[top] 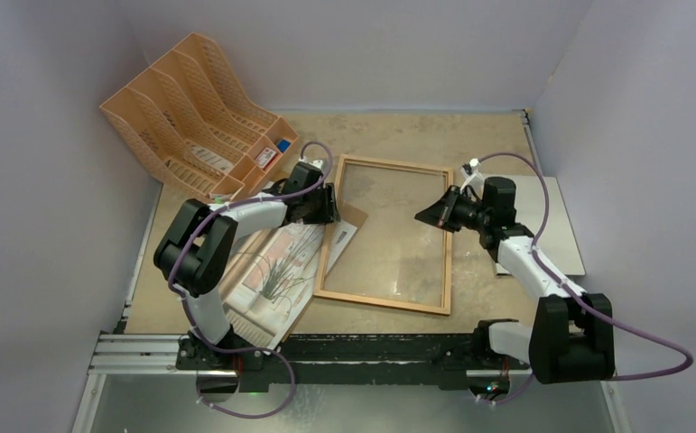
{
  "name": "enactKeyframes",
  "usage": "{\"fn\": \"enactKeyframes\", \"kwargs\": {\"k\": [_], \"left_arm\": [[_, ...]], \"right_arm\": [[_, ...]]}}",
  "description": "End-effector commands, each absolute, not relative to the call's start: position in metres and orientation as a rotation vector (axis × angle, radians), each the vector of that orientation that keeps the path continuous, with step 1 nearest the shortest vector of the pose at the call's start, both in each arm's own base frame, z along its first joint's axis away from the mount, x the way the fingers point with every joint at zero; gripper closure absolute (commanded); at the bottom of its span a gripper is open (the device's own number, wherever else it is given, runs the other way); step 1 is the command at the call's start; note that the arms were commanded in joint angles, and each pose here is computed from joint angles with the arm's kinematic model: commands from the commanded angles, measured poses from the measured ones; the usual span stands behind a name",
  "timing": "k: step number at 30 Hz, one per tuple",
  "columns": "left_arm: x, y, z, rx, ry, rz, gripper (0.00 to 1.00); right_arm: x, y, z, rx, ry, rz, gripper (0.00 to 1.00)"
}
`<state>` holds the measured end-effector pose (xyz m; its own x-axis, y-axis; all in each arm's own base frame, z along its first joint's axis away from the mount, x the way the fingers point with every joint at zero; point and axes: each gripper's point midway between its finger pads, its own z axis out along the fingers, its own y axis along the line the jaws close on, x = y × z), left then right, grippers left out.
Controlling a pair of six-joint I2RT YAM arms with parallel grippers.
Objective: Put the photo into the frame
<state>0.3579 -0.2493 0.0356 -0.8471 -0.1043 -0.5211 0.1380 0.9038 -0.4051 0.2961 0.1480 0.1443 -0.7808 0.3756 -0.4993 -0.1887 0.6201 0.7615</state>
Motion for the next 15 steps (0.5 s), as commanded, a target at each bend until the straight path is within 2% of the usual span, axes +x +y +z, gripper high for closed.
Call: {"fn": "enactKeyframes", "kwargs": {"k": [1,9,15], "left_arm": [[0.372,-0.249,0.054,0.02,2.457,-0.579,0.55],[0.373,-0.248,0.057,0.017,2.451,-0.578,0.57],[0.373,-0.249,0.062,0.018,2.443,-0.587,0.52]], "right_arm": [[0.299,0.154,0.145,0.11,2.17,1.179,1.0],[0.302,0.154,0.132,0.157,2.202,1.194,1.0],[0.302,0.154,0.122,0.193,2.231,1.198,1.0]]}}
